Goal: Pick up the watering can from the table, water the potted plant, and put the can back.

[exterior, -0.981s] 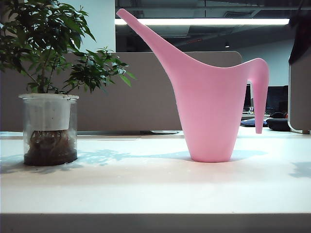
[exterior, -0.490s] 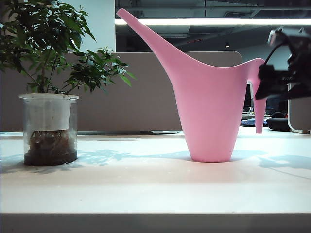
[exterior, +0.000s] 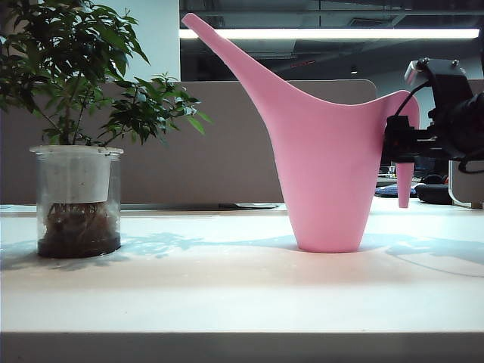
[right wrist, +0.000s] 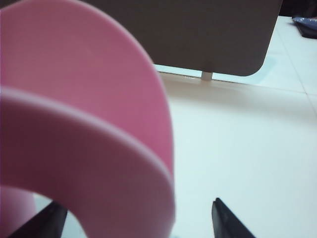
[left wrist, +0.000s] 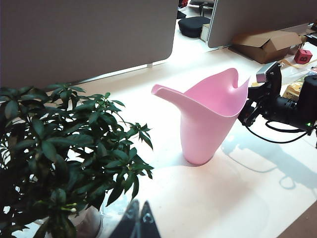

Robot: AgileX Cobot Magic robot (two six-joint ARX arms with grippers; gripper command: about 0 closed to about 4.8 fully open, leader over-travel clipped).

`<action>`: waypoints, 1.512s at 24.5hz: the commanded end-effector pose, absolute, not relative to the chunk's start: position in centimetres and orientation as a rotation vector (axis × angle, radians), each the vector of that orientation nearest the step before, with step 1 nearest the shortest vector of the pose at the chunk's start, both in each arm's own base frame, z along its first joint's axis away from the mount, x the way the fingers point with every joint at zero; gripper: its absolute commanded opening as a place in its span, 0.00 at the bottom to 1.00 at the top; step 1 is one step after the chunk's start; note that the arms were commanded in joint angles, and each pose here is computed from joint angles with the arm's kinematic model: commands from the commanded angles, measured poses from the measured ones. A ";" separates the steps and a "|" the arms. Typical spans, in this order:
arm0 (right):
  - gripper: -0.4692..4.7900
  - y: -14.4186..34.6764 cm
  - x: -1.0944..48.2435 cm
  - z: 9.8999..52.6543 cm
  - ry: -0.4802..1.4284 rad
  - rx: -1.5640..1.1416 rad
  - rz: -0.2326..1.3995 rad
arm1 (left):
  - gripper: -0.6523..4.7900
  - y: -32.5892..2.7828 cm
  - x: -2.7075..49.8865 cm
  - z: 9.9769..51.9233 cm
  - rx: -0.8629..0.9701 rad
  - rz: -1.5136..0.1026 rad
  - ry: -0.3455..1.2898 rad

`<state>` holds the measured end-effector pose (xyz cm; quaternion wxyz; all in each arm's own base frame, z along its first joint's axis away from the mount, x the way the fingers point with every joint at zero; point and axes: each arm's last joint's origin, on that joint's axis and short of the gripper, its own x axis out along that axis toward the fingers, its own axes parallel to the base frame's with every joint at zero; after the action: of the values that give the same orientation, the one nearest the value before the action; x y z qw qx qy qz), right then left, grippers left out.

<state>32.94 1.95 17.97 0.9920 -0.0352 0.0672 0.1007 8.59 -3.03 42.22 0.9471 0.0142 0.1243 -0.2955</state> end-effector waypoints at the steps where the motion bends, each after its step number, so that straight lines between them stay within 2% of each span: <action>1: 0.85 2.0 33.3 18.4 0.087 -0.073 0.208 | 0.11 -3.0 8.5 42.3 0.029 -0.604 0.249; 6: 0.82 1.9 33.3 18.9 0.035 -0.076 0.200 | 0.11 -3.0 8.6 42.3 0.029 -0.604 0.249; 11: 0.63 1.9 33.4 19.2 0.009 -0.078 0.200 | 0.11 -3.0 8.6 42.3 0.029 -0.604 0.251; 13: 0.44 1.9 33.4 19.2 0.010 -0.078 0.200 | 0.11 -3.0 8.7 42.2 0.029 -0.604 0.256; 14: 0.42 1.9 33.4 19.2 0.010 -0.078 0.200 | 0.11 -3.1 8.7 42.2 0.028 -0.605 0.256; 24: 0.40 2.0 33.4 19.5 -0.022 -0.079 0.200 | 0.11 -3.1 8.7 42.2 0.028 -0.606 0.256; 31: 0.40 1.4 32.6 22.8 -0.148 -0.073 0.007 | 0.11 -3.1 8.7 42.2 0.027 -0.607 0.256; 37: 0.40 1.5 32.4 27.6 -0.238 -0.086 -0.004 | 0.11 -3.1 8.7 42.2 0.022 -0.614 0.257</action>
<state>32.59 1.34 25.56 0.9959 -0.0458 -0.0780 -0.0042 8.70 -3.06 42.09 0.9458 0.0131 0.1321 -0.2963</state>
